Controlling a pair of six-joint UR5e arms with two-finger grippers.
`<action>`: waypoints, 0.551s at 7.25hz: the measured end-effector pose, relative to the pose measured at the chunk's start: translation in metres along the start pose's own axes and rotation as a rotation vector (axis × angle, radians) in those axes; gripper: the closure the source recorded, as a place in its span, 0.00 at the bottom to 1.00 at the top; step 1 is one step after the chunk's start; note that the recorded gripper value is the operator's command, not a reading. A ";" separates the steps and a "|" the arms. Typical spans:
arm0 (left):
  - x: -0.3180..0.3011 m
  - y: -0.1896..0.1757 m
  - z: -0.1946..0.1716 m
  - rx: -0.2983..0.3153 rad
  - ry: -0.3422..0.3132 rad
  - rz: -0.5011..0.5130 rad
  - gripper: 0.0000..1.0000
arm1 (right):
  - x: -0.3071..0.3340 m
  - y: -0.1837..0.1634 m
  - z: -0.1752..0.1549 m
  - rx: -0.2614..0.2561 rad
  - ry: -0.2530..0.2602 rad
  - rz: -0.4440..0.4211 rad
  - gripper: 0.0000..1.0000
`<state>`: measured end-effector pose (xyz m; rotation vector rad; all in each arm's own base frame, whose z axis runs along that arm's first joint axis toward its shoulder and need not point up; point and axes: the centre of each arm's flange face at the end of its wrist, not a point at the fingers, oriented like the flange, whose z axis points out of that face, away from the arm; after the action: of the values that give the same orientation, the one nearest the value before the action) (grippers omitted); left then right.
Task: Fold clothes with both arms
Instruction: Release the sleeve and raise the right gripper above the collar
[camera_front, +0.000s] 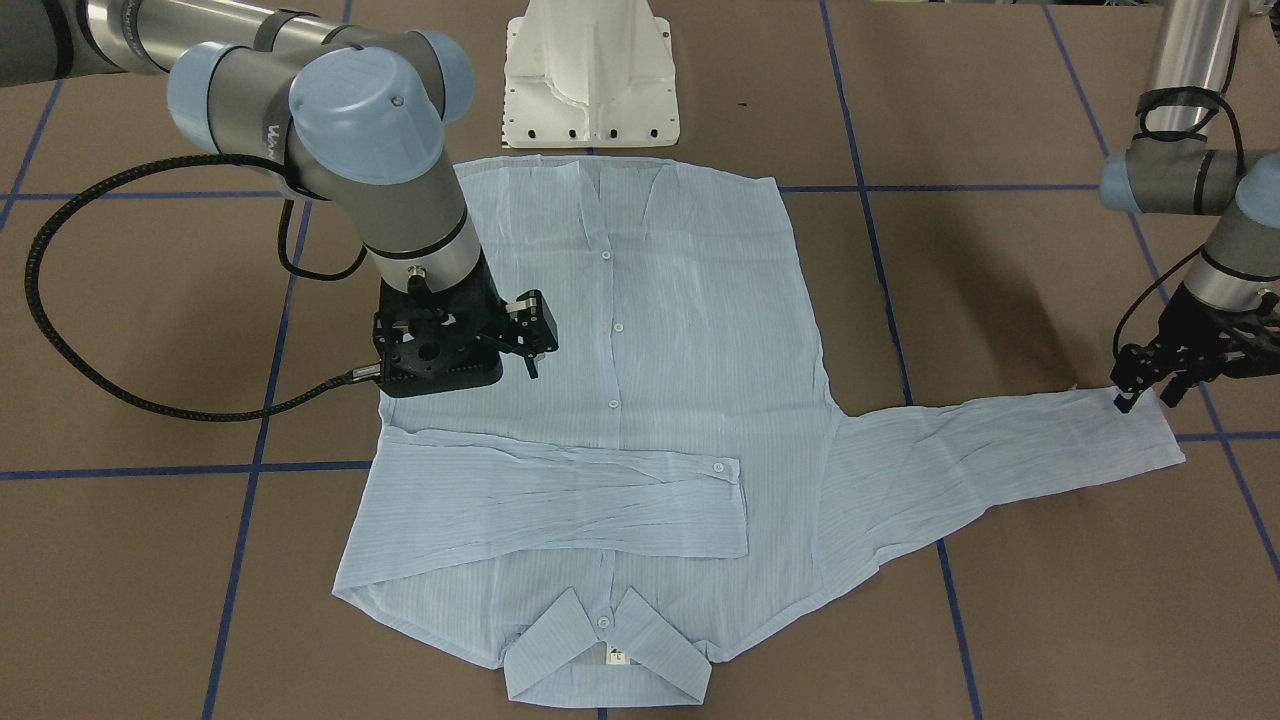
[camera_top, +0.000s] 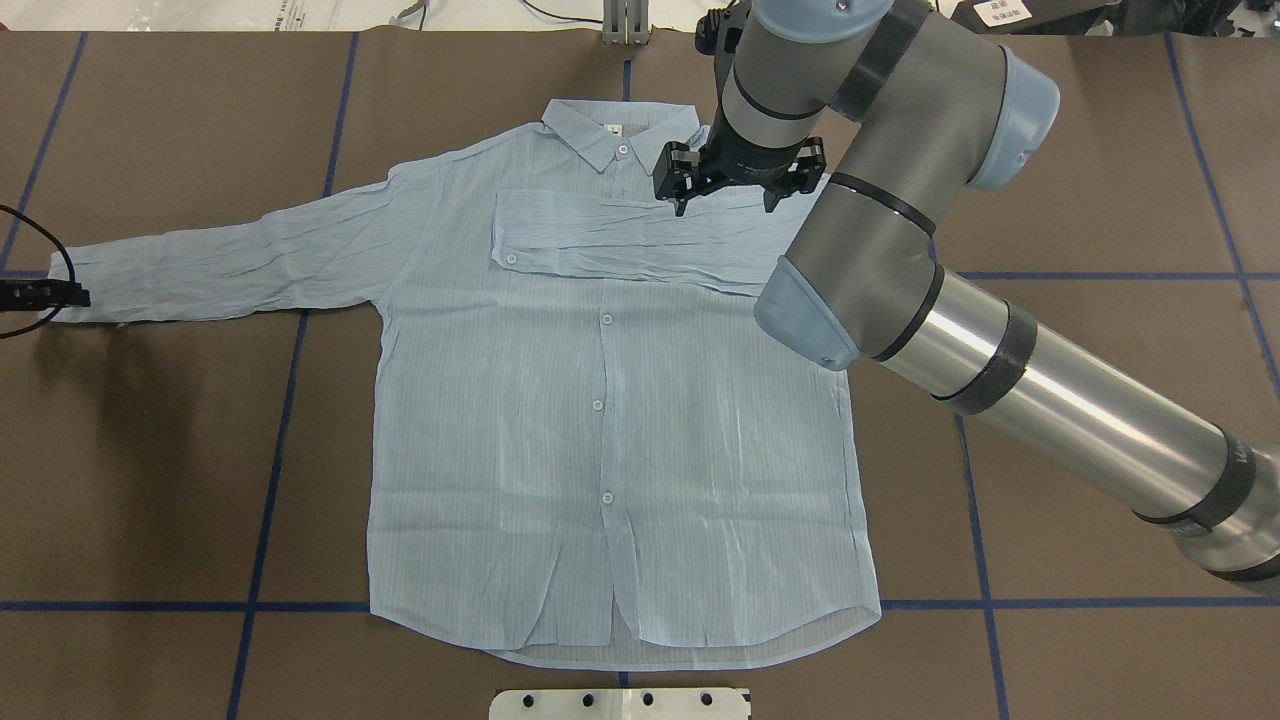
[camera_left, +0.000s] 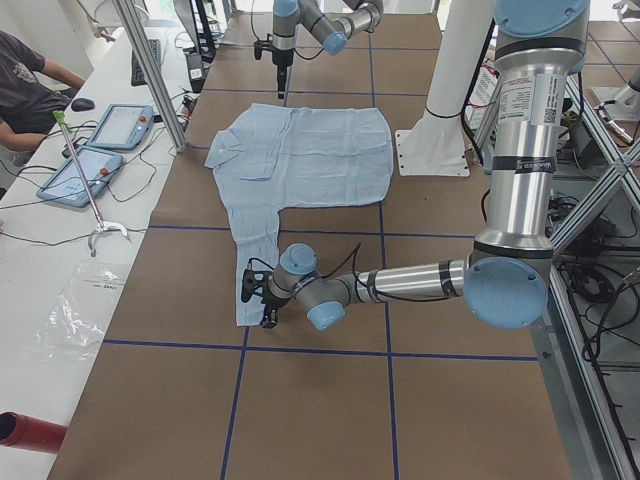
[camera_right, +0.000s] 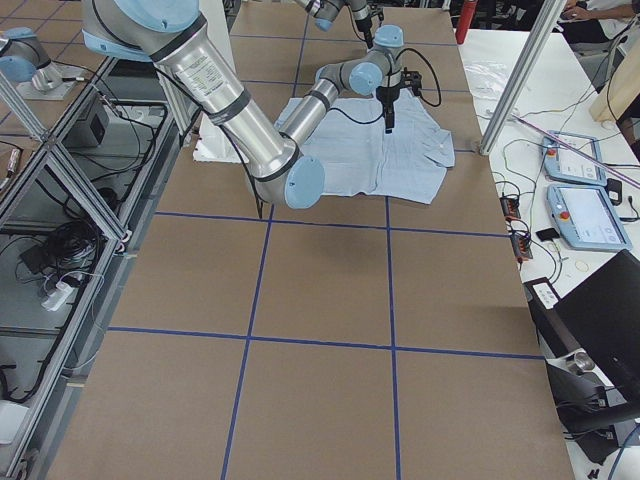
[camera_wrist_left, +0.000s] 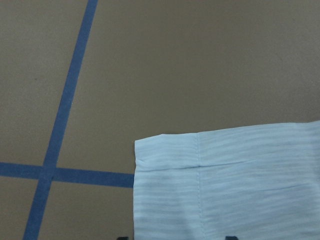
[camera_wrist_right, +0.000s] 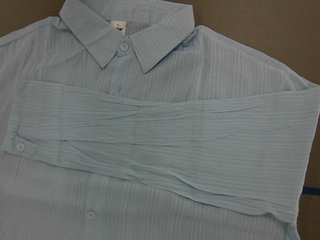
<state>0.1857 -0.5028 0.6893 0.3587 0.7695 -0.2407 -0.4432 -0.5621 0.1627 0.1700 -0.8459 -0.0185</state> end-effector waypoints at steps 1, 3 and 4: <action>-0.001 0.000 -0.001 0.001 -0.002 0.000 0.34 | 0.001 0.000 0.001 0.000 0.001 0.000 0.00; -0.004 -0.001 -0.002 0.005 -0.006 -0.002 0.34 | 0.002 0.001 0.002 0.000 0.003 -0.001 0.00; -0.005 -0.001 -0.002 0.006 -0.007 -0.005 0.34 | 0.003 0.001 0.003 0.000 0.004 -0.001 0.00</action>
<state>0.1810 -0.5027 0.6912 0.3619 0.7631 -0.2489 -0.4438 -0.5617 0.1669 0.1703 -0.8421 -0.0196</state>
